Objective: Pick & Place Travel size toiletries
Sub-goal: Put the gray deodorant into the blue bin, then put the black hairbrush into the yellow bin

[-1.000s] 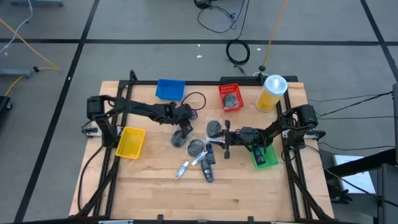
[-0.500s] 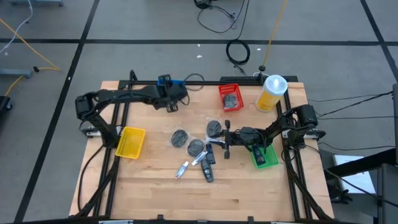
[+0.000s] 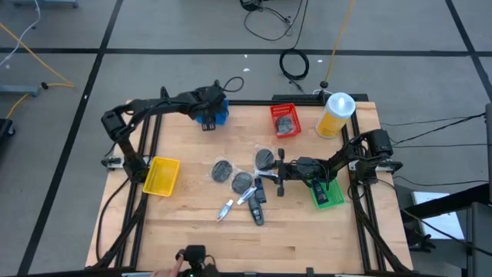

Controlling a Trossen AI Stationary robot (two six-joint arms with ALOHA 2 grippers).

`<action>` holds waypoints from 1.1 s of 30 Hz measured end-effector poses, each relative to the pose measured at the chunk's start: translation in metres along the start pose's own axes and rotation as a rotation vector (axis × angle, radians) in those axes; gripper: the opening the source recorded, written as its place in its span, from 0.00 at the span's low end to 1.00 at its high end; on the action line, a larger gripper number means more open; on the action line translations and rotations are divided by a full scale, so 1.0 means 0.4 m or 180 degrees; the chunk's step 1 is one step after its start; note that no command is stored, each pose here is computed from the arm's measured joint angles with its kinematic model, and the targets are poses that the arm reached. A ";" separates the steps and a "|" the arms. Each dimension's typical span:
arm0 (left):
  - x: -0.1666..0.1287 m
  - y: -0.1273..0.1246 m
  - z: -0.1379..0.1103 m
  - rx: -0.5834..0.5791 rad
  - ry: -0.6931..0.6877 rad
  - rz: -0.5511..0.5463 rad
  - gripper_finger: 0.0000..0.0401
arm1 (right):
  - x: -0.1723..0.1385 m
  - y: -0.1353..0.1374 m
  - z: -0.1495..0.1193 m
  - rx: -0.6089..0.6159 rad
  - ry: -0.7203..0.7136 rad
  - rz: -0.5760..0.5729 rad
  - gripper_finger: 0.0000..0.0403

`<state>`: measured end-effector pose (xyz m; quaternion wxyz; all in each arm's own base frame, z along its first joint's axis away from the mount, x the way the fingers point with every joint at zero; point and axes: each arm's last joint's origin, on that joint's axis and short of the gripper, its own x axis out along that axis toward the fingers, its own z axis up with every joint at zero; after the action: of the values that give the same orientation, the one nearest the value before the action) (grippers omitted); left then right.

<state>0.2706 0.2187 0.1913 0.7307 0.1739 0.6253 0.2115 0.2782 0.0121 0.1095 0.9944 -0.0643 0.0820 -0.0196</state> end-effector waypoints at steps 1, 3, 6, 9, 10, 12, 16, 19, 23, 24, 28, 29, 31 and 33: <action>0.007 -0.002 0.001 0.0039 0.0010 -0.0012 0.61 | 0.000 0.000 0.000 -0.0001 0.0000 0.0000 0.23; 0.016 -0.003 0.004 0.0054 -0.0009 -0.0011 0.63 | 0.000 0.000 -0.001 0.0000 0.0007 0.0002 0.23; 0.031 -0.006 0.010 0.0012 -0.0032 -0.0001 0.65 | 0.000 0.000 -0.001 -0.0001 0.0014 0.0003 0.23; 0.038 -0.007 0.013 0.0007 -0.0045 0.0011 0.66 | 0.000 0.000 -0.002 -0.0002 0.0021 0.0004 0.23; 0.038 -0.006 0.014 0.0011 -0.0054 0.0019 0.65 | 0.000 0.000 -0.002 -0.0002 0.0021 0.0004 0.23; 0.038 -0.007 0.013 0.0027 -0.0032 0.0031 0.65 | 0.000 0.000 -0.002 -0.0002 0.0021 0.0004 0.23; 0.012 -0.003 0.018 -0.0010 0.0087 0.0309 0.65 | 0.000 0.000 -0.002 -0.0002 0.0021 0.0004 0.23; -0.041 -0.004 0.024 -0.0018 0.0136 0.0570 0.65 | 0.000 0.000 -0.002 -0.0002 0.0021 0.0004 0.23; -0.142 -0.023 0.031 -0.0407 -0.0016 0.0791 0.64 | 0.000 0.000 -0.002 -0.0002 0.0023 0.0004 0.23; -0.171 -0.030 0.030 -0.0565 -0.0105 0.0777 0.63 | 0.000 0.000 -0.002 -0.0002 0.0023 0.0003 0.23; -0.272 -0.076 0.022 -0.1235 -0.0562 0.0135 0.60 | -0.003 0.007 -0.001 -0.0010 0.0020 0.0032 0.23; -0.290 -0.095 0.022 -0.1355 -0.0701 -0.0103 0.59 | -0.008 0.011 0.002 -0.0030 0.0011 0.0052 0.23; -0.313 -0.144 0.022 -0.1498 -0.0957 -0.0469 0.57 | -0.025 0.017 0.018 -0.0089 -0.0062 0.0088 0.23; -0.318 -0.209 0.026 -0.1502 -0.1234 -0.0677 0.55 | -0.051 0.022 0.038 -0.0131 -0.0155 0.0108 0.23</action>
<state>0.2722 0.0807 0.2564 0.8744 -0.0296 0.4229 0.2360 0.2608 0.0236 0.1266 0.9947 -0.0838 0.0593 0.0005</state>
